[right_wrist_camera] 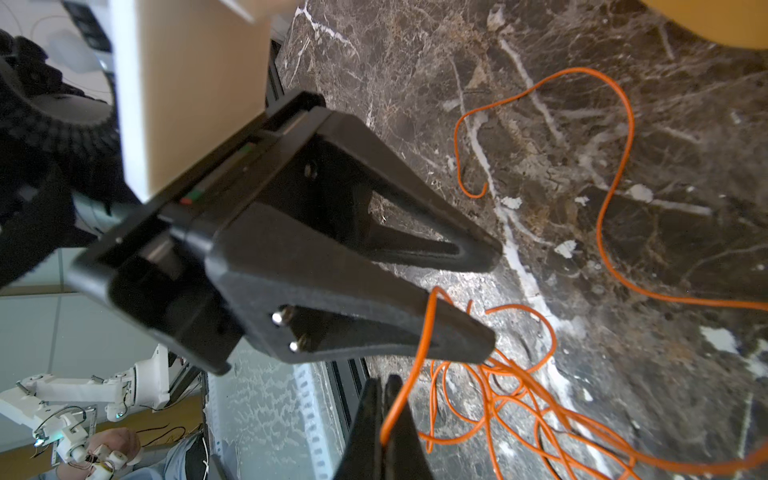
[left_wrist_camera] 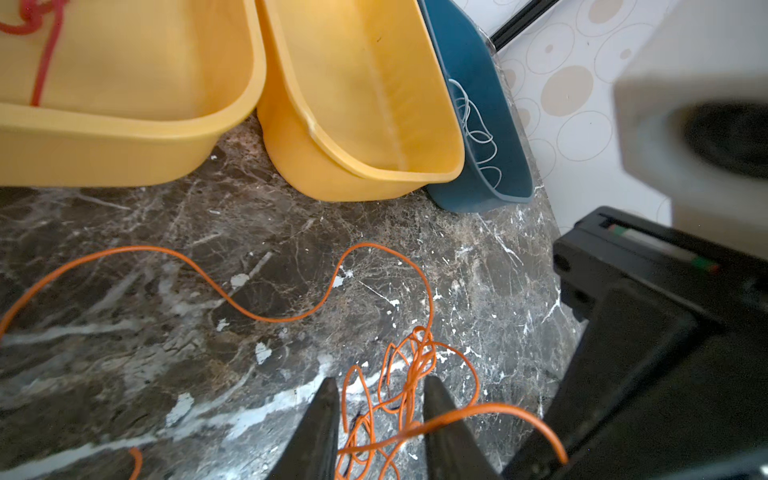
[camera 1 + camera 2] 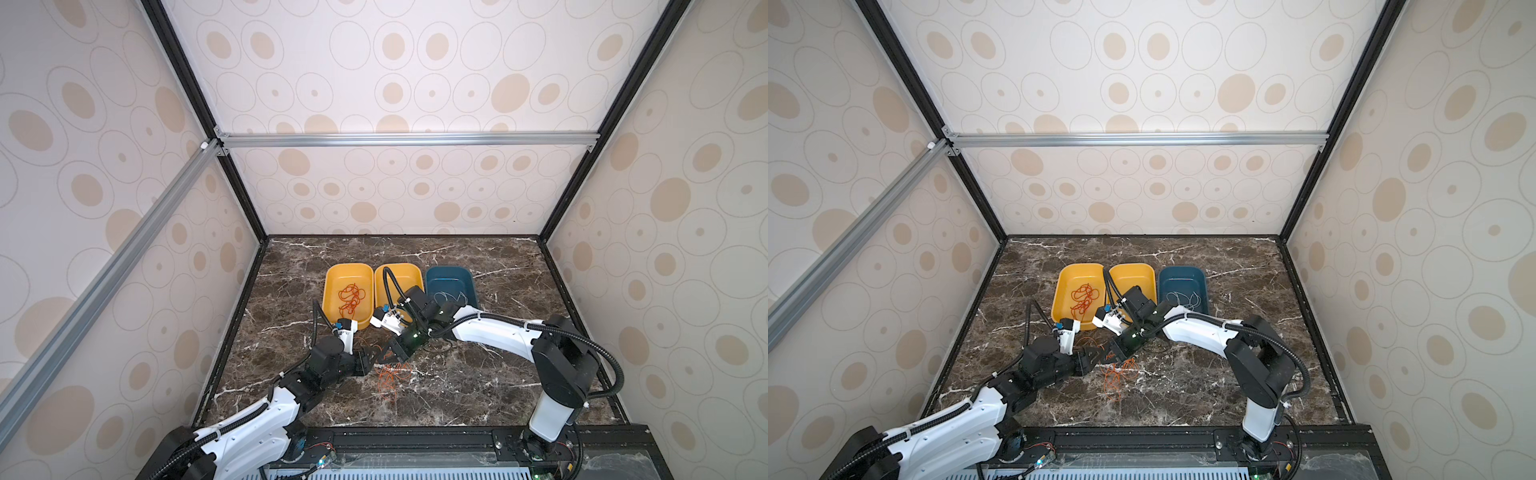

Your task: Untangle the cables

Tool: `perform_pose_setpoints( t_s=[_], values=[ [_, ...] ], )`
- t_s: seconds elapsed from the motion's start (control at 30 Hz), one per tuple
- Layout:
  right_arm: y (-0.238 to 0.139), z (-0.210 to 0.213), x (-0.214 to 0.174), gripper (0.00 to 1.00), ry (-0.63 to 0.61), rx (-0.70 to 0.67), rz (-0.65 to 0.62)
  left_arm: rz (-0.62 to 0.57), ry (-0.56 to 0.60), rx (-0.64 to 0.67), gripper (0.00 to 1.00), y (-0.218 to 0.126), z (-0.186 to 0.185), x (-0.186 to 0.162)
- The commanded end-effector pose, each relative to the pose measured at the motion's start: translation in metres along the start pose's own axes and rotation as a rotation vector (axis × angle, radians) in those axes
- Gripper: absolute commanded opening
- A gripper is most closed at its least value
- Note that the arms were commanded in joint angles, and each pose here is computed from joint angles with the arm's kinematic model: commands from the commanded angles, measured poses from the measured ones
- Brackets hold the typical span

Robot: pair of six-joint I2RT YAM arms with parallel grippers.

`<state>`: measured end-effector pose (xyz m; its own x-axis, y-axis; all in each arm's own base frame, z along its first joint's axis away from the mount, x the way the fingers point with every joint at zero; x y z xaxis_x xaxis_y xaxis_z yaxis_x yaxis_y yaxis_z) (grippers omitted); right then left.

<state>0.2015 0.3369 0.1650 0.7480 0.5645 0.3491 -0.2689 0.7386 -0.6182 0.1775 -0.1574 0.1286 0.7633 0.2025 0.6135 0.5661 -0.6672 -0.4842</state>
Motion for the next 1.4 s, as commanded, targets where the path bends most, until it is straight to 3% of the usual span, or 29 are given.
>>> perform_pose_setpoints(
  t_s=[0.0,0.13,0.27,0.43,0.77,1.1,1.37],
  values=[
    [0.001,-0.001,0.002,0.00,-0.013,-0.004,0.010,-0.051,0.044,-0.052,0.26,-0.001,-0.017,0.017],
    [0.002,-0.003,0.000,0.01,-0.012,-0.012,0.016,-0.073,0.034,-0.007,0.11,-0.003,-0.012,0.018],
    [0.001,-0.005,-0.003,0.11,-0.012,-0.025,0.018,-0.089,0.032,0.021,0.00,-0.005,-0.010,0.021],
    [-0.004,-0.014,-0.011,0.35,-0.014,-0.075,0.006,-0.118,0.026,0.068,0.00,-0.011,-0.009,0.026],
    [-0.029,-0.029,-0.027,0.51,0.019,-0.143,-0.068,-0.177,0.020,0.126,0.00,-0.026,-0.007,0.033],
    [-0.005,-0.052,-0.015,0.54,-0.028,-0.127,-0.130,-0.184,0.028,0.113,0.00,-0.029,-0.011,0.037],
    [0.020,-0.069,-0.006,0.54,0.016,-0.120,-0.142,-0.202,0.022,0.101,0.00,-0.032,-0.014,0.040]
  ],
)
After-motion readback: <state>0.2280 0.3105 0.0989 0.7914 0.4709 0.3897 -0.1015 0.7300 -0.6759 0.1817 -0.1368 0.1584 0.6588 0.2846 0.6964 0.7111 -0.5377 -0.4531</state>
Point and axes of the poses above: each gripper's point midway between its finger pads, its own y axis out along the fingers, its own z axis along the line the jaws close on, x = y × z, the point moved 7 cm from there along -y, back along the fingers, and after that the axes turned 3 degrees about y, right-handed, at the moved point
